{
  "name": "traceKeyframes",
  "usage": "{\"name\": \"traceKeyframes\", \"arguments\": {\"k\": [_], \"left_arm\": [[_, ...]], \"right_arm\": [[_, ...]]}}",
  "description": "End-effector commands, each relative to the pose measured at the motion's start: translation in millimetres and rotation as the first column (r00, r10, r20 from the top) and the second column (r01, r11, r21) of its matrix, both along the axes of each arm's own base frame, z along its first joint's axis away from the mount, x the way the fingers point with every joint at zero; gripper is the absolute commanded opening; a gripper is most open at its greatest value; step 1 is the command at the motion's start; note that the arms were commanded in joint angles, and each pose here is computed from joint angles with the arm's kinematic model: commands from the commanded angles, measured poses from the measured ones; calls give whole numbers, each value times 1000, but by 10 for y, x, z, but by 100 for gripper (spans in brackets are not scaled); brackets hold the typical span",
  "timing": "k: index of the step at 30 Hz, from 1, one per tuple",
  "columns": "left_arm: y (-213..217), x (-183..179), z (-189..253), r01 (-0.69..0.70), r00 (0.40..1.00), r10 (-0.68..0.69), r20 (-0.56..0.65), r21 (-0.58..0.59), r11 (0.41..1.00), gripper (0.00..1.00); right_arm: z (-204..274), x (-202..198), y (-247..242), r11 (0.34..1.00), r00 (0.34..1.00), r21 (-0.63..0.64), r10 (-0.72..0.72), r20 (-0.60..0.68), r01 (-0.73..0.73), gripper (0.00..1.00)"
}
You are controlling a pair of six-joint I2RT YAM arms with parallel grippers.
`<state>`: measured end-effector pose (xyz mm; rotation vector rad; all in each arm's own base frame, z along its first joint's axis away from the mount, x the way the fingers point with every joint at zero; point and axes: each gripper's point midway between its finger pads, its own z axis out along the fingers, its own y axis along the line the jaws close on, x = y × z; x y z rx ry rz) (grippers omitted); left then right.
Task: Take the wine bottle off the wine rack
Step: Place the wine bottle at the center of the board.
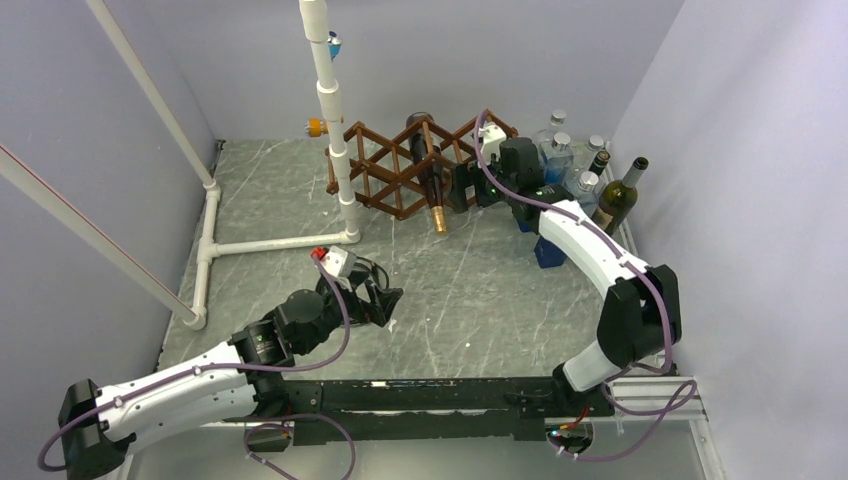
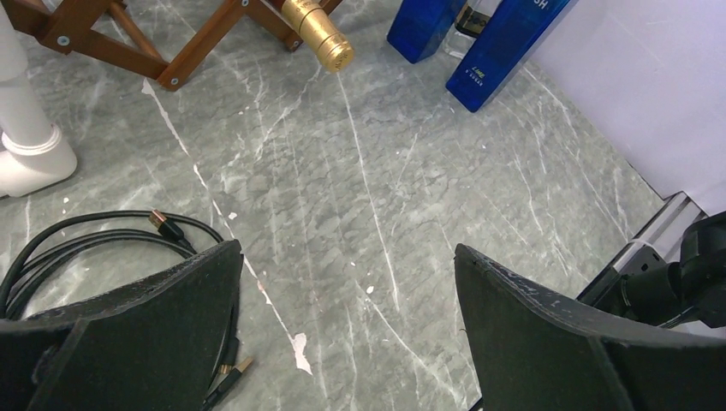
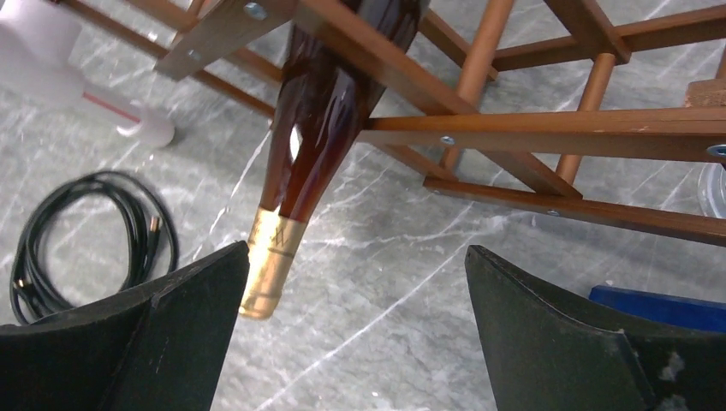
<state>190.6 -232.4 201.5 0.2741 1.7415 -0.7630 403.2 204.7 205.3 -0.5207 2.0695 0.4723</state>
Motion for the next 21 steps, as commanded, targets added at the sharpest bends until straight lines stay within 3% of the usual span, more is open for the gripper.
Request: {"name": "traceKeyframes", "arguments": {"k": [1,9,21], "left_arm": [[67,36,31,-40,999,40,3,-27,999,100],[106,51,18,-60,998,60,5,-31,998,99],[133,60,-29,-74,997,74,-1,-21,997,99]], "right_arm": [[119,259,49,989,992,90,-123,31,120,100],[-159,292,354,982,993,146,-114,-42,119,98],[-402,508,649,965,984,199,-162,-69,173,88]]}}
